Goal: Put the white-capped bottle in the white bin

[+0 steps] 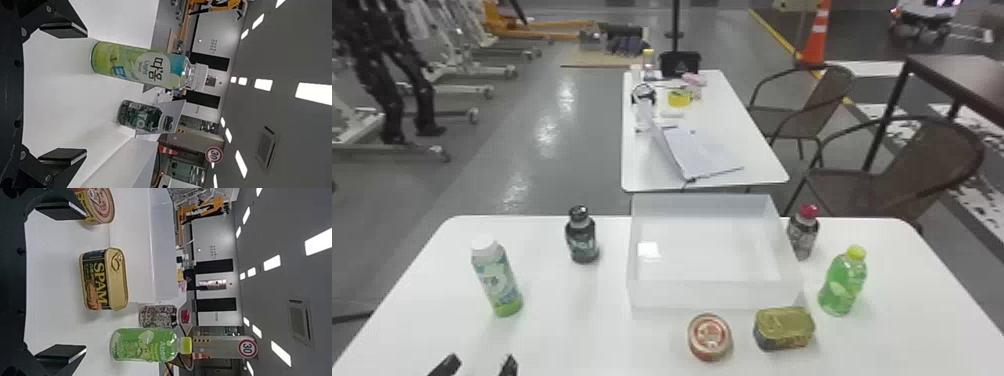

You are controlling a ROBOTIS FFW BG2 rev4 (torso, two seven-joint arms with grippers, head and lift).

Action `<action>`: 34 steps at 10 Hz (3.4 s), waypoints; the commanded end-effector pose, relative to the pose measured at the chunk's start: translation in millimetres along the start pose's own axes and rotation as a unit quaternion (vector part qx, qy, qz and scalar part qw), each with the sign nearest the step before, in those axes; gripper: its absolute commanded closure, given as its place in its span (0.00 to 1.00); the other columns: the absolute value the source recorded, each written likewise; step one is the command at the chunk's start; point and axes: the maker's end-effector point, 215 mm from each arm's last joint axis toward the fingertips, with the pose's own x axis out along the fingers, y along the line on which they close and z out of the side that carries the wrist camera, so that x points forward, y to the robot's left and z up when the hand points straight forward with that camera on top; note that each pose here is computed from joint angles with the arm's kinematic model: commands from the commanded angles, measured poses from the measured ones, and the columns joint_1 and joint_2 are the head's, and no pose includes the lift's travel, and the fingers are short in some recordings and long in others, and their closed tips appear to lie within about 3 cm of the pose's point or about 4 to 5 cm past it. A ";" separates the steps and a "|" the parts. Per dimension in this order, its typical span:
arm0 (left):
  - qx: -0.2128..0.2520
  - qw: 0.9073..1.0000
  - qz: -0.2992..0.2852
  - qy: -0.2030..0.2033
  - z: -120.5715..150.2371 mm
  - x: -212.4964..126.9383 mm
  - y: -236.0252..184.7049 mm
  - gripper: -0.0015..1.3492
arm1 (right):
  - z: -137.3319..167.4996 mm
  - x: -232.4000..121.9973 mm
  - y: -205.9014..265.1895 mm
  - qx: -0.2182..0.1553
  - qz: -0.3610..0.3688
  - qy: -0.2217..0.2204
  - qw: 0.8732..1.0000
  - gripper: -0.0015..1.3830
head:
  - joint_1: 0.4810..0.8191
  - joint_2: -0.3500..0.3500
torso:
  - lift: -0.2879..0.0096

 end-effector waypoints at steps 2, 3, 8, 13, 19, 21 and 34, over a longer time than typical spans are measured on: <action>0.006 1.000 -0.002 -0.002 2.2 2.8 -2.4 0.17 | 0.1 0.0 0.5 0.000 0.000 0.000 1.000 0.08 | 0.20 0.50 | 0.63; 0.008 1.000 0.000 0.000 1.5 3.1 -1.1 0.17 | 0.1 0.0 0.5 0.000 0.000 0.000 1.000 0.08 | 0.20 0.50 | 0.63; 0.037 0.999 0.008 0.001 6.2 19.4 6.2 0.17 | -0.1 1.1 1.3 0.002 -0.001 -0.001 1.000 0.08 | 0.20 0.50 | 0.63; 0.034 0.999 0.028 -0.005 -1.0 68.5 4.7 0.17 | -0.2 4.4 2.1 0.003 -0.001 -0.002 1.000 0.08 | 0.20 0.50 | 0.63; 0.052 0.994 0.086 -0.041 28.6 134.2 25.0 0.17 | 6.1 15.1 11.0 0.004 0.012 -0.009 1.000 0.08 | 0.20 0.50 | 0.63; 0.066 0.992 0.103 -0.045 37.6 142.8 41.5 0.22 | 8.1 19.4 14.1 0.003 0.019 -0.011 1.000 0.08 | 0.20 0.50 | 0.63; 0.159 0.973 -0.113 -0.124 170.5 139.7 -149.3 0.81 | 4.1 20.6 17.4 0.011 0.019 -0.009 1.000 0.08 | 0.20 0.50 | 0.63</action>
